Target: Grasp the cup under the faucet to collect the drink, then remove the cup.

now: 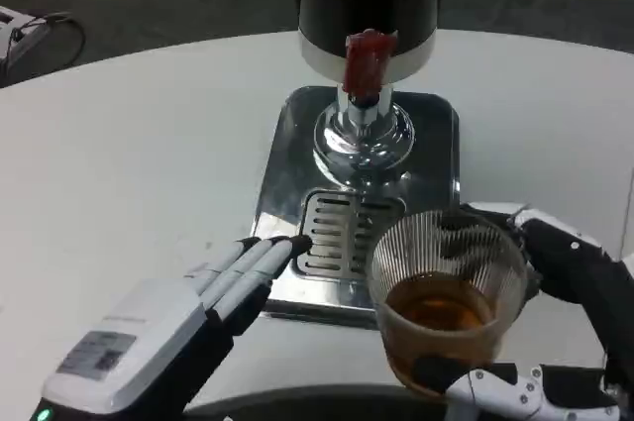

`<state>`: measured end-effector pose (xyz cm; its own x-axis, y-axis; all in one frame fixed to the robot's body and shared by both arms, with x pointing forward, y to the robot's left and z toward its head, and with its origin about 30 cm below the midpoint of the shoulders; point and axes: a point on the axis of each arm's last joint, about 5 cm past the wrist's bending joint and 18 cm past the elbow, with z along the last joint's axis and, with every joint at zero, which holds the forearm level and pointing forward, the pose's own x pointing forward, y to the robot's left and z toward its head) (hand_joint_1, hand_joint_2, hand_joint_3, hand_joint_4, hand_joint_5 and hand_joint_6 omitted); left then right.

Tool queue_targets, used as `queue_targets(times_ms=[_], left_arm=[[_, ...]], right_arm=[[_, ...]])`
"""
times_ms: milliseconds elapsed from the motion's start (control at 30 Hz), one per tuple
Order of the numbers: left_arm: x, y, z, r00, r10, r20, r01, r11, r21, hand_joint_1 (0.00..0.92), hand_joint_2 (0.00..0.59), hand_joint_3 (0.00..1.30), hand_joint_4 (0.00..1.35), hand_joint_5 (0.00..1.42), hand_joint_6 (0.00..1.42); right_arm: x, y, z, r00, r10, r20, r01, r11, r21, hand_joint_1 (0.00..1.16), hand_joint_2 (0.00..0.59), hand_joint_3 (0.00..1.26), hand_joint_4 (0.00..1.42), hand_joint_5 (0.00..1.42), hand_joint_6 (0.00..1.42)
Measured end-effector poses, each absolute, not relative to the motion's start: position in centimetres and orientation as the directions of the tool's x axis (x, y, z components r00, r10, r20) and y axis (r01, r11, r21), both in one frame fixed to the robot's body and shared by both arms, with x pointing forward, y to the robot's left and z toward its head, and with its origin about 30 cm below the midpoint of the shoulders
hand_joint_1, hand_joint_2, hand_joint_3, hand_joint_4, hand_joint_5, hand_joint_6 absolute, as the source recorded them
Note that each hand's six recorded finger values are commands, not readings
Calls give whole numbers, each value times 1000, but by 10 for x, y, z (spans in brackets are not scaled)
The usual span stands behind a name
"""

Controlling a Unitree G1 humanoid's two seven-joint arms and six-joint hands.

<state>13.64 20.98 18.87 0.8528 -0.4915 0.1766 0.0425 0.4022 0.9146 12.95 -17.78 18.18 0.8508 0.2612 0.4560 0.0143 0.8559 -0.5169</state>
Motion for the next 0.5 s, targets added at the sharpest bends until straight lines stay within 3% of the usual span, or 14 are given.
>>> queue_targets(times_ms=[500], left_arm=[[134,210,188,859,-483,168,48,404,913,0,42,43,0,0,108]], right_arm=[[127,-179,182,846,267,462,14,855,-518,919,172,779,853,992,858]])
